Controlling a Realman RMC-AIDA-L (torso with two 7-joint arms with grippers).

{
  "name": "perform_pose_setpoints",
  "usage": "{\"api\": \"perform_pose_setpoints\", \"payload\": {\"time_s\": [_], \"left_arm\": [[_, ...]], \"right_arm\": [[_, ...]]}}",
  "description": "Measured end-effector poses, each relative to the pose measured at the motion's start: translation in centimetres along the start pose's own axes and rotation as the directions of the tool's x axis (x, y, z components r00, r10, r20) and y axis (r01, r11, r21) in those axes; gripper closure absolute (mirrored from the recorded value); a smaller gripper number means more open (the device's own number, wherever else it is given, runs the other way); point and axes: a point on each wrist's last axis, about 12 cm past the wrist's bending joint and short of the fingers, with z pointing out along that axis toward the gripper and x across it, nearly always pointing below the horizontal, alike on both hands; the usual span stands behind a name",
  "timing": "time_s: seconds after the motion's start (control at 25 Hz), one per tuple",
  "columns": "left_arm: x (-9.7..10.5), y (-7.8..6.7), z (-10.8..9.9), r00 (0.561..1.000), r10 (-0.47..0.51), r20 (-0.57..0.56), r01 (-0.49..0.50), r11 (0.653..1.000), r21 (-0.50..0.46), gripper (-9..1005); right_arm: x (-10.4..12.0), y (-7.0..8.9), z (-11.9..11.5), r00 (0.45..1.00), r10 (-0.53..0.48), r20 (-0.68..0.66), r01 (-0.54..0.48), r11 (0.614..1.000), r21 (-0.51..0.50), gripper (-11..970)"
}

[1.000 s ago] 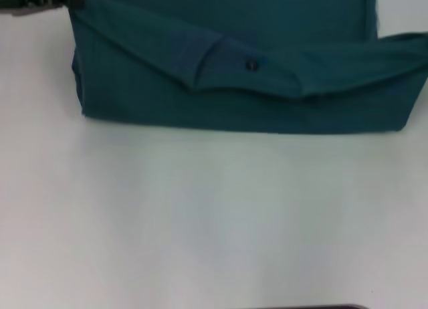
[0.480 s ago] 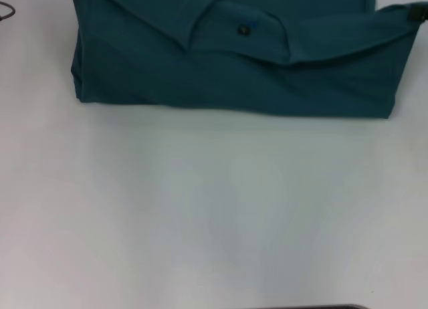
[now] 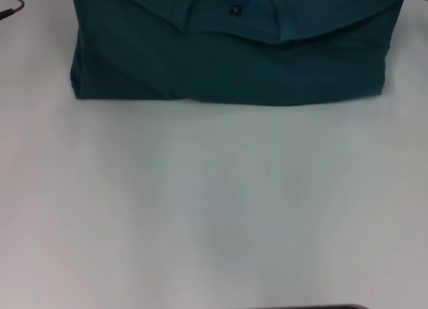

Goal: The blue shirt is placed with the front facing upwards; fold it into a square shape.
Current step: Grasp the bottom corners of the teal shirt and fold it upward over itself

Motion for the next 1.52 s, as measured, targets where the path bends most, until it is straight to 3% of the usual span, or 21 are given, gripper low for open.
{"api": "perform_pose_setpoints", "payload": {"time_s": [0.44, 0.84, 1.52], "left_arm": [[0.5, -0.8, 1.5, 0.999, -0.003, 0.051, 0.004, 1.000, -0.018, 994], [0.3, -1.0, 1.5, 0.997, -0.015, 0.072, 0.015, 1.000, -0.010, 994], [3.6, -0.9, 1.8, 0.997, -0.044, 0.061, 0.047, 0.997, -0.054, 995]], "right_arm": [[-1.4, 1.1, 2.4, 0.996, -0.091, 0.014, 0.090, 0.993, 0.073, 930], [-2.6, 1.4, 2.9, 0.992, -0.118, 0.039, 0.114, 0.989, 0.091, 931], [0.0, 1.4, 4.1, 0.993, -0.111, 0.039, 0.105, 0.986, 0.131, 932]]}}
